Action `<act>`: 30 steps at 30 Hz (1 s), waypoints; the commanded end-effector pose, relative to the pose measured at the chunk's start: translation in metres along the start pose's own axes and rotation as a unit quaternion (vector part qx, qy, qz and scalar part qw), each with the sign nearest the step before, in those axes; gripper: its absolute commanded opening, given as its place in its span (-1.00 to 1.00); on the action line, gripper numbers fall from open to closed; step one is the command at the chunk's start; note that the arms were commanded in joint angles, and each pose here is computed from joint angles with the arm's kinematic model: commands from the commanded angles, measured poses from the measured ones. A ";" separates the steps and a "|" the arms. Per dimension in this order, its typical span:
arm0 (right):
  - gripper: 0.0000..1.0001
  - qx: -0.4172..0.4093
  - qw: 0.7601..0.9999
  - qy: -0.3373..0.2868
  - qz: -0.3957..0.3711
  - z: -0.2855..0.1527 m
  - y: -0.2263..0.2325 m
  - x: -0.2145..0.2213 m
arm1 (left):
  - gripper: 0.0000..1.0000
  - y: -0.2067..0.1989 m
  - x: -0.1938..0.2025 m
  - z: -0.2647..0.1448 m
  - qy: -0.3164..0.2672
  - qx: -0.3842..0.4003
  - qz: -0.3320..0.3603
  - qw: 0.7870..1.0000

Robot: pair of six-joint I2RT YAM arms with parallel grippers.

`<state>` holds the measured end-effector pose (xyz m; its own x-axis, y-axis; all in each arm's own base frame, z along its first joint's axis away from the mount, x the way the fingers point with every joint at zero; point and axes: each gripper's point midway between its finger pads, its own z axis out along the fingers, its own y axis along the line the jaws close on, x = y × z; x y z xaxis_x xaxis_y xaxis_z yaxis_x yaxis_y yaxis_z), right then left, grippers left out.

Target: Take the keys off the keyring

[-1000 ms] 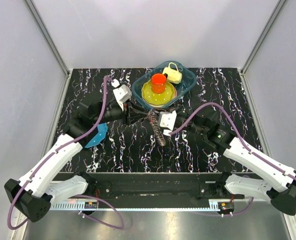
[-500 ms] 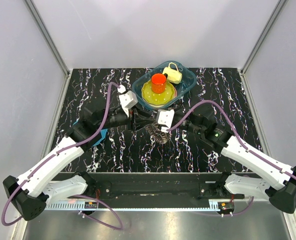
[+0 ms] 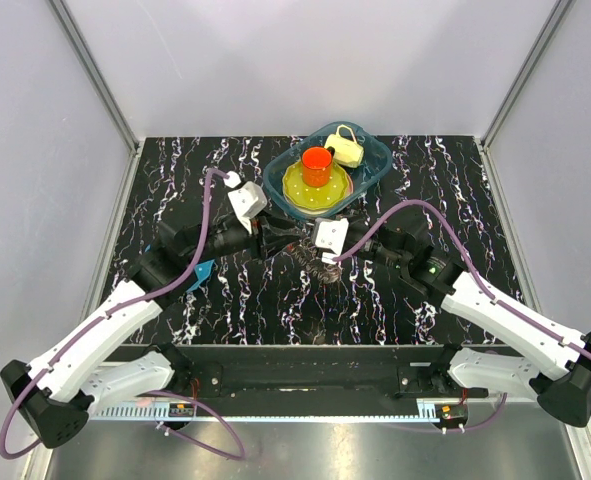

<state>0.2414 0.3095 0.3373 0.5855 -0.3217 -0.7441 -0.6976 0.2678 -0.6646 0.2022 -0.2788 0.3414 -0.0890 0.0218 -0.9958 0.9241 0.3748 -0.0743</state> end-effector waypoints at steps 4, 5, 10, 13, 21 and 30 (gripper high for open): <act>-1.00 0.051 0.997 -0.056 -0.014 -0.006 -0.034 -0.040 | -0.28 0.002 -0.014 0.003 -0.014 0.000 0.027 1.000; -1.00 0.052 0.997 -0.056 -0.014 -0.006 -0.035 -0.040 | -0.28 0.001 -0.012 0.004 -0.011 0.004 0.025 1.000; -1.00 0.043 0.997 -0.066 -0.013 -0.007 -0.031 -0.044 | -0.26 0.004 -0.009 0.008 -0.007 0.011 0.056 0.998; -1.00 0.037 0.997 -0.072 -0.011 -0.007 -0.028 -0.045 | -0.26 0.002 -0.014 0.010 -0.008 0.019 0.063 0.998; -1.00 0.032 0.997 -0.072 -0.012 -0.006 -0.024 -0.043 | -0.27 -0.009 -0.021 0.011 -0.017 0.055 0.075 0.996; -1.00 0.026 0.997 -0.071 -0.016 -0.006 -0.021 -0.041 | -0.29 -0.021 -0.020 0.013 -0.013 0.096 0.074 0.992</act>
<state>0.2356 0.3117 0.3459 0.6021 -0.2806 -0.7475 -0.7002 0.2643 -0.6632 0.2014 -0.2913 0.3296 -0.0258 0.1005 -0.9946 0.9620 0.2731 0.0027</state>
